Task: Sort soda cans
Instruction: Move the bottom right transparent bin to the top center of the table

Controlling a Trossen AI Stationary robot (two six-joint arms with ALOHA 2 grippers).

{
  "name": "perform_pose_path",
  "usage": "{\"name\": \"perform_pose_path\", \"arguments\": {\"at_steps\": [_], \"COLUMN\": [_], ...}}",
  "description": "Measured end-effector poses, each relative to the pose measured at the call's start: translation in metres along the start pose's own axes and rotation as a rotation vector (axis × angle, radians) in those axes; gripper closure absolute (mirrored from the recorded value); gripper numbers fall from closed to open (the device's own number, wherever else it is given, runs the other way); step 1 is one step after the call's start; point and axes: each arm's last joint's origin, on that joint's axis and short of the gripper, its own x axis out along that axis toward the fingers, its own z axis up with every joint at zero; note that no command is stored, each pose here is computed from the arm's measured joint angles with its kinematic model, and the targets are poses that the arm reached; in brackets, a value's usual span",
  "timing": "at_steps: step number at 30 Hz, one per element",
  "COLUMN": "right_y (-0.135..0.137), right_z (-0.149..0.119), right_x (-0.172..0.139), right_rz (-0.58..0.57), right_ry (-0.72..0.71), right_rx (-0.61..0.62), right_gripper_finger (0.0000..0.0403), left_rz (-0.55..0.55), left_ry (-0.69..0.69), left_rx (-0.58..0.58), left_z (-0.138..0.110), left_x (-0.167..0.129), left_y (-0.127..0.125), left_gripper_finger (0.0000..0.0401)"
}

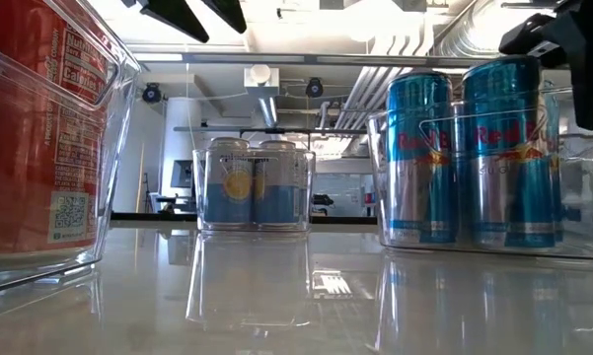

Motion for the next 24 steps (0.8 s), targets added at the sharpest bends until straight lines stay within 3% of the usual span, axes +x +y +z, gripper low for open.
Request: {"name": "perform_pose_path", "arguments": {"at_steps": [14, 24], "right_y": [-0.027, -0.077], "right_z": [0.008, 0.02], "right_x": [0.005, -0.002], "right_rz": [-0.03, -0.026], "right_ry": [0.084, 0.133], "right_rx": [-0.235, -0.356], "right_gripper_finger": [0.0399, 0.04], "left_rz": [0.0, 0.0], "left_ry": [0.0, 0.001], "left_rx": [-0.009, -0.008], "left_z": [0.0, 0.0], "left_x": [0.0, 0.0], "left_y": [0.0, 0.0], "left_gripper_finger": [0.0046, 0.0046]}}
